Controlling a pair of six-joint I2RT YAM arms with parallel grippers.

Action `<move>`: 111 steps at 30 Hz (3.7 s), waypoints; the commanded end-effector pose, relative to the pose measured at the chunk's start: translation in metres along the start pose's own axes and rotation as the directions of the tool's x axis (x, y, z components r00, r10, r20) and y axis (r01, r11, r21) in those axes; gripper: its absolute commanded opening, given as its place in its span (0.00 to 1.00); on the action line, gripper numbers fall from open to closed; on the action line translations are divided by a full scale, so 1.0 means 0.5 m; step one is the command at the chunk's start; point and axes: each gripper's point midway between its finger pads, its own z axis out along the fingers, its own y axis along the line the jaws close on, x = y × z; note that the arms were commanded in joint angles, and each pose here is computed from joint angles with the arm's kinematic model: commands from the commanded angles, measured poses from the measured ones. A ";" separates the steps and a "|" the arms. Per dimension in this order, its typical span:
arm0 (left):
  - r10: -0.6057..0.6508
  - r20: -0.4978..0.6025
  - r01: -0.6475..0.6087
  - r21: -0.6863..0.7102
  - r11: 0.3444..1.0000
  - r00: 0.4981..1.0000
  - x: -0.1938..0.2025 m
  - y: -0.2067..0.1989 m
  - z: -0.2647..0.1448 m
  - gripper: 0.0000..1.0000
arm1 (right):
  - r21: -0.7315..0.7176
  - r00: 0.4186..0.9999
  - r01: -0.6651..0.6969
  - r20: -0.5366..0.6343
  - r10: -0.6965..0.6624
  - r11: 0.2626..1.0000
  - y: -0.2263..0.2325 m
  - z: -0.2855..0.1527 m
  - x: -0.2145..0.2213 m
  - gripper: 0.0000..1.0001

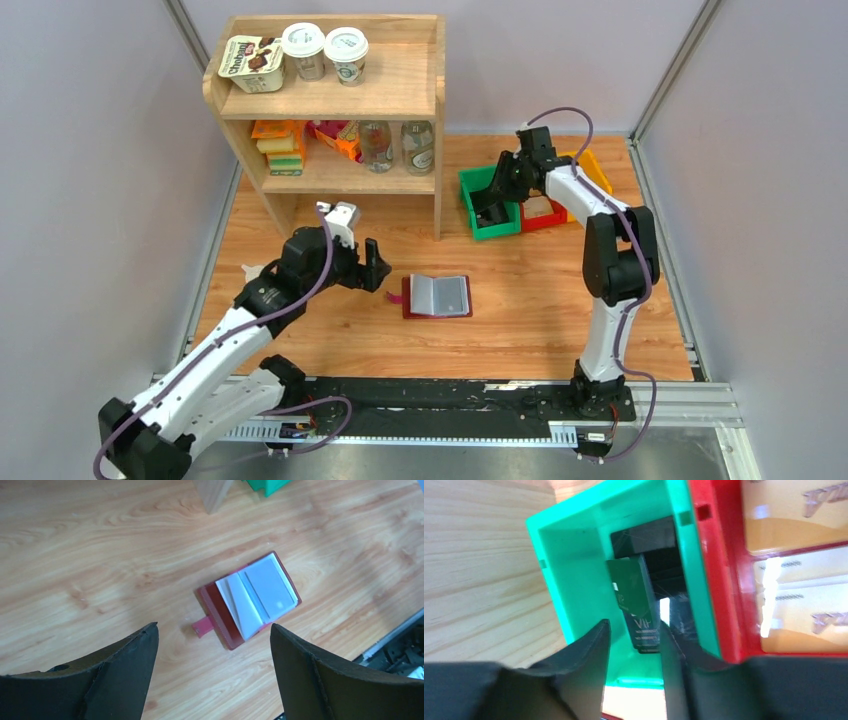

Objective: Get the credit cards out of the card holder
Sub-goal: Place the credit card in the storage box, then remove the credit card from the card holder.

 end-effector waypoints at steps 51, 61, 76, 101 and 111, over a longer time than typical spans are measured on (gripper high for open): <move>-0.459 -0.473 0.458 -0.126 0.880 0.752 0.317 -0.066 0.214 0.29 | -0.098 0.967 0.198 -0.142 -0.211 0.975 0.137 -0.142 0.523 0.59; -0.475 -0.462 0.481 -0.115 0.869 0.749 0.319 -0.077 0.214 0.27 | -0.025 0.964 0.235 -0.121 -0.236 0.972 0.112 -0.140 0.519 0.60; -0.517 -0.461 0.532 -0.110 0.839 0.721 0.337 -0.086 0.212 0.25 | -0.448 0.929 0.184 -0.210 -0.303 0.875 0.309 -0.163 0.584 0.59; -0.521 -0.466 0.543 -0.099 0.834 0.715 0.341 -0.090 0.216 0.25 | 0.002 0.947 0.318 -0.055 -0.317 0.948 0.130 -0.172 0.449 0.90; -0.521 -0.468 0.544 -0.097 0.834 0.714 0.341 -0.090 0.214 0.24 | -0.010 0.940 0.323 -0.113 -0.322 0.946 0.121 -0.133 0.481 0.76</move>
